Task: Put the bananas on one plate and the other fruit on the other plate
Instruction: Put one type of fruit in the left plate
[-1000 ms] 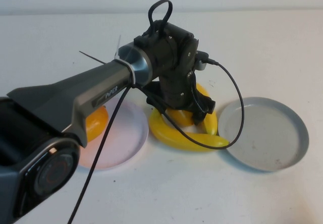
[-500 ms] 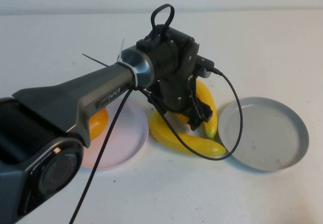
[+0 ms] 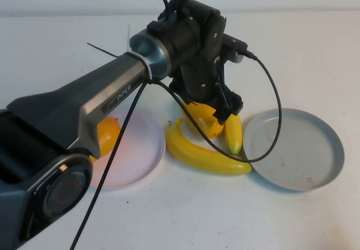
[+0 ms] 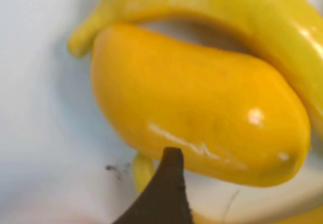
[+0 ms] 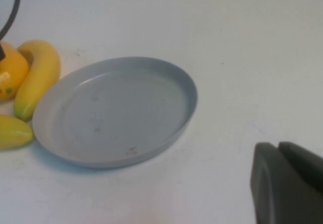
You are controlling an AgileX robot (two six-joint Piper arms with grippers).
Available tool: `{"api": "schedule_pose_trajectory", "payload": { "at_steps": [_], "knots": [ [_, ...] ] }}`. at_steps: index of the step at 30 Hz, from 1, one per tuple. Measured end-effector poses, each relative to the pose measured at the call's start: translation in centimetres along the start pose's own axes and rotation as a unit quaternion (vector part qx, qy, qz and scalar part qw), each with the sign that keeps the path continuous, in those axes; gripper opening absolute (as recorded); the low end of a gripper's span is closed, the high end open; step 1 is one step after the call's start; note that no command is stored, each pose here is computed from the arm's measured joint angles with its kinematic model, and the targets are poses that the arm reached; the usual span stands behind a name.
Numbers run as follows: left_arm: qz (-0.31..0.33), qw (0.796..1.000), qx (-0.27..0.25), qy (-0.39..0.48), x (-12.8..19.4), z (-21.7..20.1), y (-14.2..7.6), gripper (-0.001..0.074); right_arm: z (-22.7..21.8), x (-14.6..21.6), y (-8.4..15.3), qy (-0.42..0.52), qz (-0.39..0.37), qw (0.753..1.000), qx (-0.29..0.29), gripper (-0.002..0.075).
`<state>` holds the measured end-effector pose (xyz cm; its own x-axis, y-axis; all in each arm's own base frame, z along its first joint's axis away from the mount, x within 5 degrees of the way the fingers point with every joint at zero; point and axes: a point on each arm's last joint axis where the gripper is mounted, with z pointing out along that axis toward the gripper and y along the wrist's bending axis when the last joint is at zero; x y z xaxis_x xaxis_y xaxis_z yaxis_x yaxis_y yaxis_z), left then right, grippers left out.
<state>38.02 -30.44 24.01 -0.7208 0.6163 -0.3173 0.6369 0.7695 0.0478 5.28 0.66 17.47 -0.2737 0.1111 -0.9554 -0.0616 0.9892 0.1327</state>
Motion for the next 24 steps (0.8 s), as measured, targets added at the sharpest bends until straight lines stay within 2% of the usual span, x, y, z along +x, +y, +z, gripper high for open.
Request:
{"api": "schedule_pose_trajectory", "payload": {
  "at_steps": [3, 5, 8, 13, 19, 24],
  "knots": [
    [0.109, 0.994, 0.0, 0.001, -0.2, -0.7, 0.0, 0.0669, 0.0, 0.0, 0.0, 0.0, 0.0, 1.0, 0.0, -0.0017],
    [0.198, 0.98, 0.0, 0.003, -0.2, -0.7, 0.0, 0.0669, 0.0, 0.0, 0.0, 0.0, 0.0, 1.0, 0.0, -0.0017],
    [0.287, 0.958, 0.009, 0.003, -0.1, -0.7, 0.3, 0.0669, 0.0, 0.0, 0.0, 0.0, 0.0, 1.0, 0.0, -0.0017],
    [0.347, 0.937, 0.038, -0.01, 0.0, -0.7, 1.8, 0.0669, 0.0, 0.0, 0.0, 0.0, 0.0, 1.0, 0.0, -0.0017],
    [0.381, 0.924, 0.034, -0.011, 0.3, -0.6, 4.8, 0.0669, 0.0, 0.0, 0.0, 0.0, 0.0, 1.0, 0.0, -0.0017],
    [0.453, 0.89, 0.046, -0.026, 0.5, -0.6, 6.4, 0.0669, 0.0, 0.0, 0.0, 0.0, 0.001, 1.0, 0.0, -0.0017]
  ]
}}
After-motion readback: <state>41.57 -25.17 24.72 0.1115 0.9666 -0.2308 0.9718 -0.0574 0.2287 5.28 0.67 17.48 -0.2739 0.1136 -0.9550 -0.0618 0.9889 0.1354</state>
